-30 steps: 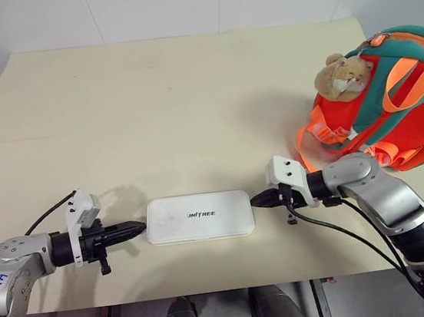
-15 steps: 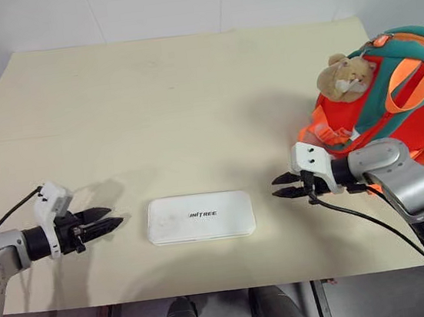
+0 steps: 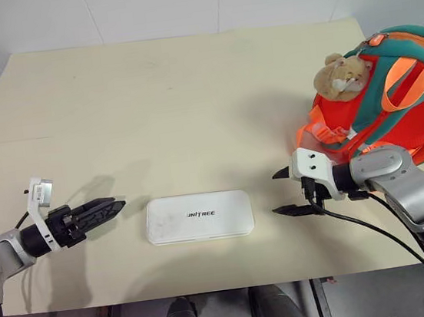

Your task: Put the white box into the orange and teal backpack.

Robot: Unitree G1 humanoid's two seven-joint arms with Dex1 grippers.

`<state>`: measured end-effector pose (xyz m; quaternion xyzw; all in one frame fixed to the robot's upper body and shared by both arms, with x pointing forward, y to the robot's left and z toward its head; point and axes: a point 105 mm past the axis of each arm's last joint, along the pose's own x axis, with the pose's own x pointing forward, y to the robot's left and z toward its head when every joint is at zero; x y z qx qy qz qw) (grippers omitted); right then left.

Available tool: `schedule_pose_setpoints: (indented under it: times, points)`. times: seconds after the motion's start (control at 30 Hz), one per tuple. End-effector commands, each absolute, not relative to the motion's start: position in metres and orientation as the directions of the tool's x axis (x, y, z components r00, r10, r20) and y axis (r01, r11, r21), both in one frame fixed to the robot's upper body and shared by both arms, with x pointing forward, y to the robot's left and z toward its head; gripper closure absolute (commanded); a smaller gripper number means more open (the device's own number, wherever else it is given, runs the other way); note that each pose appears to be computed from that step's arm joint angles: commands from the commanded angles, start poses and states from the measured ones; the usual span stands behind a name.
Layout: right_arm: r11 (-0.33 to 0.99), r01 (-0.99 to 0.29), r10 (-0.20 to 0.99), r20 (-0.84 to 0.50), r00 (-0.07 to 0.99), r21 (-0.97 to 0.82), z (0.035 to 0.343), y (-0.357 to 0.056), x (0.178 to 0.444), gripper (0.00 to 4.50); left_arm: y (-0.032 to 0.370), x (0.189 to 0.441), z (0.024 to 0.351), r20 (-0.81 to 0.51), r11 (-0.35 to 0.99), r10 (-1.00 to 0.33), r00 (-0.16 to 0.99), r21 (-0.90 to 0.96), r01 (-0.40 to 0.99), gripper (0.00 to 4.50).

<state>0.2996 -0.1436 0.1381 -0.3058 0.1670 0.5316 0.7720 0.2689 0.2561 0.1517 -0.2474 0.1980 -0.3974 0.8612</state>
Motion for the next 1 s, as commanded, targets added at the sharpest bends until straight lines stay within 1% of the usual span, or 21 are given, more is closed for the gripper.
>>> schedule_pose_setpoints:
  times: [0.03,0.2,0.3,0.37,0.57,0.7,1.0]
  points:
    - [0.233,-0.91,0.727,-0.56,0.398,-0.344,0.143,-0.14,0.299,0.06,0.255,0.265,0.155,-0.081,0.477,-0.806,0.587,-0.676,0.562,0.0]
    - [0.241,-0.883,0.694,-0.564,0.447,-0.403,0.136,-0.14,0.308,0.06,0.246,0.263,0.138,-0.096,0.429,-0.827,0.554,-0.745,0.511,0.0]
    - [0.24,-0.88,0.702,-0.552,0.449,-0.41,0.137,-0.136,0.308,0.06,0.237,0.262,0.134,-0.088,0.387,-0.85,0.519,-0.772,0.503,0.0]
    - [0.236,-0.873,0.708,-0.541,0.455,-0.426,0.138,-0.131,0.31,0.06,0.232,0.265,0.132,-0.089,0.374,-0.86,0.502,-0.78,0.502,0.0]
    - [0.234,-0.861,0.725,-0.509,0.465,-0.452,0.145,-0.119,0.315,0.06,0.218,0.27,0.131,-0.074,0.324,-0.889,0.451,-0.799,0.507,0.0]
    - [0.229,-0.859,0.728,-0.506,0.463,-0.457,0.146,-0.118,0.314,0.06,0.211,0.271,0.127,-0.084,0.305,-0.905,0.416,-0.811,0.5,0.0]
    - [0.23,-0.849,0.733,-0.489,0.473,-0.476,0.149,-0.114,0.318,0.06,0.202,0.275,0.13,-0.073,0.264,-0.927,0.367,-0.823,0.502,0.0]
